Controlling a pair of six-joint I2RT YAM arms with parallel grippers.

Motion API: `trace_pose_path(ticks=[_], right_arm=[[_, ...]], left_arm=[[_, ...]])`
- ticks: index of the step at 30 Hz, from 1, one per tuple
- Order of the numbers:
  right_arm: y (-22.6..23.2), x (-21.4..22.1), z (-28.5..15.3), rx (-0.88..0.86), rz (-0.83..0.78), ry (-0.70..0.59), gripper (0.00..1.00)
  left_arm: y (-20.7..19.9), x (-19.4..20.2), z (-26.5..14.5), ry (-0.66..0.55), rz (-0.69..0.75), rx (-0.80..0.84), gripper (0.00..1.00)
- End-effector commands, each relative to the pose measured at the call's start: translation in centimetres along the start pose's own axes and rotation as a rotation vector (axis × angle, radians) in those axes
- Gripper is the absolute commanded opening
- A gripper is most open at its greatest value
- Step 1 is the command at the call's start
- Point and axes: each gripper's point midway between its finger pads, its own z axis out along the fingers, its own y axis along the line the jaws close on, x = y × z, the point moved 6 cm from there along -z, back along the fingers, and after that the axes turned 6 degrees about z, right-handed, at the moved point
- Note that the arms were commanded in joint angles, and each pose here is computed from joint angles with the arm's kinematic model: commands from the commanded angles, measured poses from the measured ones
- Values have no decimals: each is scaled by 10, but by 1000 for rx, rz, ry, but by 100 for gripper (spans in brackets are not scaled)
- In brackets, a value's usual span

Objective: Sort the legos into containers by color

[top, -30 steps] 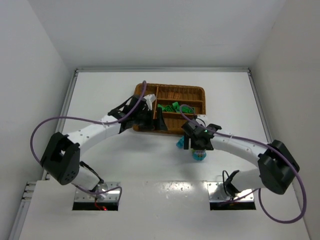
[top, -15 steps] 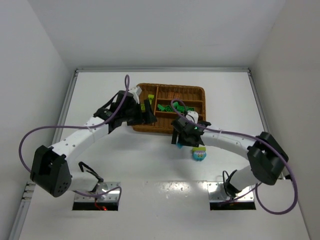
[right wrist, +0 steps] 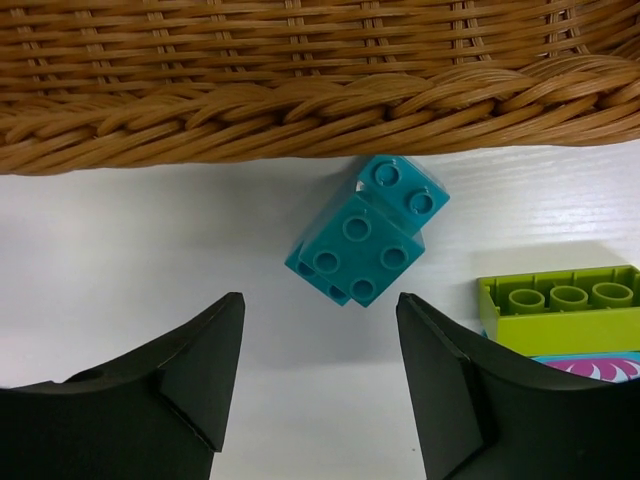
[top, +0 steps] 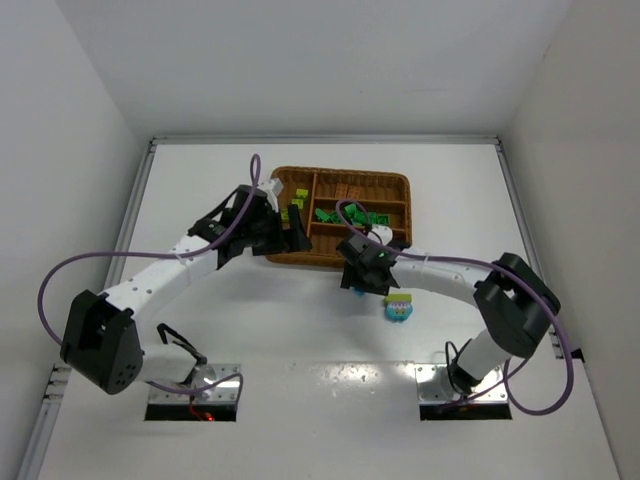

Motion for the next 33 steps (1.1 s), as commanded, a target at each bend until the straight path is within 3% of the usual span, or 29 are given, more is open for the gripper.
trace_pose_path(ticks=[1, 8, 24, 27, 33], right_arm=[[15, -15, -1, -30, 48, -59, 63], [15, -24, 6, 31, 45, -94, 62], [11, -32, 7, 78, 30, -150, 34], [13, -32, 0, 36, 1, -169, 33], [12, -18, -38, -258, -35, -115, 33]], left_arm=[[0, 0, -3, -12, 3, 11, 92], [-2, -3, -3, -25, 7, 28, 92], [-1, 1, -2, -13, 15, 32, 92], [-1, 1, -2, -13, 15, 32, 92], [-2, 4, 0, 7, 22, 51, 92]])
